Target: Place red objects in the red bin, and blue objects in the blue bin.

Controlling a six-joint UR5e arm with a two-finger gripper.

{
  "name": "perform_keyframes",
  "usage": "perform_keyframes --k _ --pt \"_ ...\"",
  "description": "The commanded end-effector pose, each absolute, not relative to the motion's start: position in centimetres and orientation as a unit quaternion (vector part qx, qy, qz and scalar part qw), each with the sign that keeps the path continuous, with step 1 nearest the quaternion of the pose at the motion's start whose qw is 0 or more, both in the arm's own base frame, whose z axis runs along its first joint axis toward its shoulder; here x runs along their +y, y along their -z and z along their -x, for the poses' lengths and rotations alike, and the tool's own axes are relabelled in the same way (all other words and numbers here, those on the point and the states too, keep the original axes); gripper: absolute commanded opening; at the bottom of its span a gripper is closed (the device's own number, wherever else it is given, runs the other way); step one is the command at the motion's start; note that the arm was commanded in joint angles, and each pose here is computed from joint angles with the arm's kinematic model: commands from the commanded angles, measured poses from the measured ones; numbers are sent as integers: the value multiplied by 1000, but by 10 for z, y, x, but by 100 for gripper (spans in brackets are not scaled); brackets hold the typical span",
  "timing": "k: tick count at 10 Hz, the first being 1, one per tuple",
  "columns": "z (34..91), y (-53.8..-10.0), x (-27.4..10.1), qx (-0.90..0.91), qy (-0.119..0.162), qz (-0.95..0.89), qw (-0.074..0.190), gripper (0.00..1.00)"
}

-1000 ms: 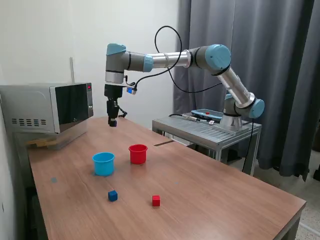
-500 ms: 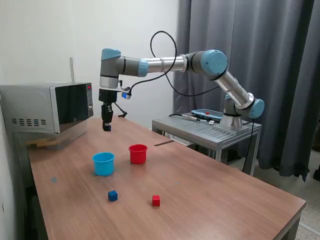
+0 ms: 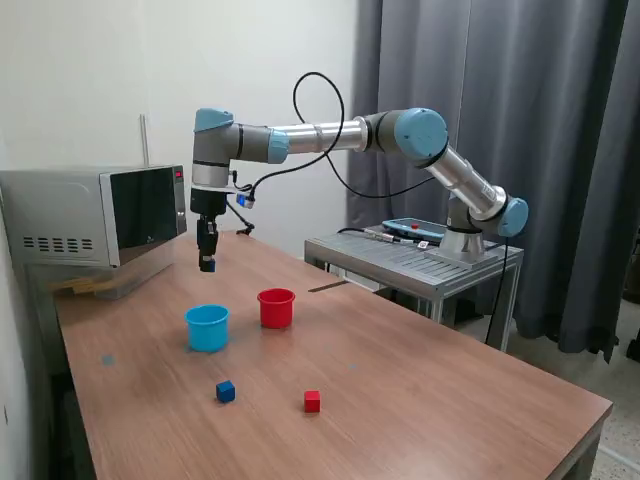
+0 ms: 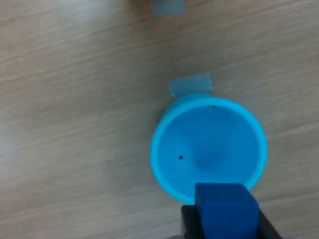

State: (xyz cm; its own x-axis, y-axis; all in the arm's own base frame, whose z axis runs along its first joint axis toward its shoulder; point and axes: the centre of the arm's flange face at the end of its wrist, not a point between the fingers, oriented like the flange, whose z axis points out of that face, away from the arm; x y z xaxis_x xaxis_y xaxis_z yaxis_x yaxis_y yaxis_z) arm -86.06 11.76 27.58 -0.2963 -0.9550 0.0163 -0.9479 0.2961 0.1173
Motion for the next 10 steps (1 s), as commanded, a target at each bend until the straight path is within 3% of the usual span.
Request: perform_keyframes --k 1,10 --pt "863 -267 122 -804 40 -591 40 0" --pt "866 -240 115 -803 21 -595 35 0"
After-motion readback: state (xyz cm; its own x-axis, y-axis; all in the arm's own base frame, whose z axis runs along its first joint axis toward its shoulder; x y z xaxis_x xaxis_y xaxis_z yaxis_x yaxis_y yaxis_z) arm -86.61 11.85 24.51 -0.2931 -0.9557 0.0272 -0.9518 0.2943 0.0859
